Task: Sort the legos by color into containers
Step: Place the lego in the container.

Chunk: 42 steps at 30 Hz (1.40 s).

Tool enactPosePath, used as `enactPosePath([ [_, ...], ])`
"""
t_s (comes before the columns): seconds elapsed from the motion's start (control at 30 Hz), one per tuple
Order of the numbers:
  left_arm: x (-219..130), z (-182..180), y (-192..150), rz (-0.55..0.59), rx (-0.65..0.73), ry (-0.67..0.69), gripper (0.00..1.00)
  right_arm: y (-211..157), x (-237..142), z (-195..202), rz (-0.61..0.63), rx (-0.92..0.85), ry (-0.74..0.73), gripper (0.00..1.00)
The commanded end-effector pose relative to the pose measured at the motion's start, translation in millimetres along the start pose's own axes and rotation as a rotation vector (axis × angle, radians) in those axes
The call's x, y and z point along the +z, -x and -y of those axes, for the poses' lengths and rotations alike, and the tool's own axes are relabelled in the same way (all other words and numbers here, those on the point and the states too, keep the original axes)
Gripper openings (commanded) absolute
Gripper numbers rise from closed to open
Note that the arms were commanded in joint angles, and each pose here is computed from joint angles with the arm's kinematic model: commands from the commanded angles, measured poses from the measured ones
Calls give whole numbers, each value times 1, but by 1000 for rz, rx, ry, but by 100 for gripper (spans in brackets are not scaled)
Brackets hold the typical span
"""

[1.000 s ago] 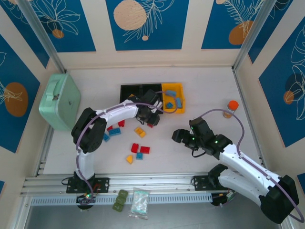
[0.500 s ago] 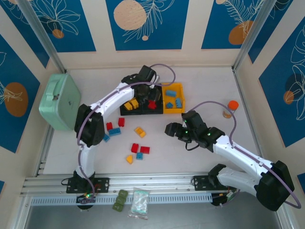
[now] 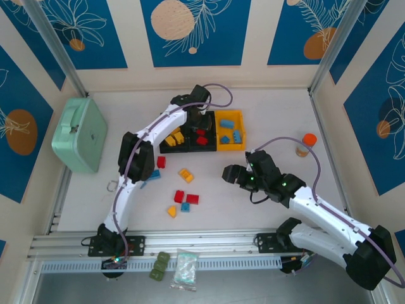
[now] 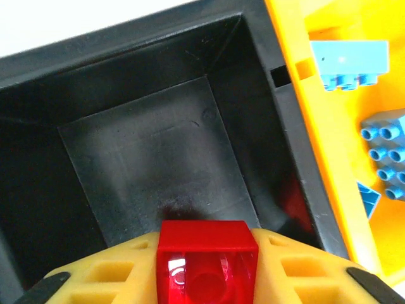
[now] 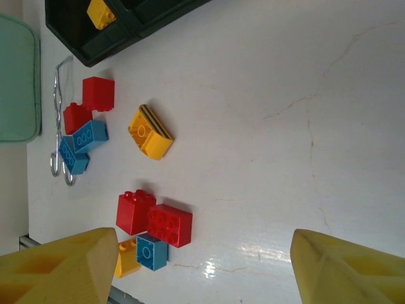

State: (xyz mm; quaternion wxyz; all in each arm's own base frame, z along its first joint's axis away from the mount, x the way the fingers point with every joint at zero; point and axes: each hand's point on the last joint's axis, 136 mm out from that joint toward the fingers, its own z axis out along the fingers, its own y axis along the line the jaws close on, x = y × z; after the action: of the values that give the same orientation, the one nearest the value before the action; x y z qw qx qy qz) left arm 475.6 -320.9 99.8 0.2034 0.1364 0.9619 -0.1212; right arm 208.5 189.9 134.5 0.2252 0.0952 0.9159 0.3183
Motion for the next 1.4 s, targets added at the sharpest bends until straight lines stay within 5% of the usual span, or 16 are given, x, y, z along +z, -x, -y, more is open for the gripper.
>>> enactPosePath([
  [0.0, 4, -4, 0, -14, -34, 15, 35, -3, -1, 13, 3, 24, -40, 72],
  [0.4, 1, 5, 1, -15, -46, -25, 52, 1, -3, 13, 12, 26, -35, 72],
  [0.73, -69, 25, 7, 81, -15, -117, 53, 7, -7, 12, 20, 9, -48, 72],
  [1.37, -127, -23, -108, 91, -23, -51, 57, 9, 0, -1, -28, -58, -59, 72],
])
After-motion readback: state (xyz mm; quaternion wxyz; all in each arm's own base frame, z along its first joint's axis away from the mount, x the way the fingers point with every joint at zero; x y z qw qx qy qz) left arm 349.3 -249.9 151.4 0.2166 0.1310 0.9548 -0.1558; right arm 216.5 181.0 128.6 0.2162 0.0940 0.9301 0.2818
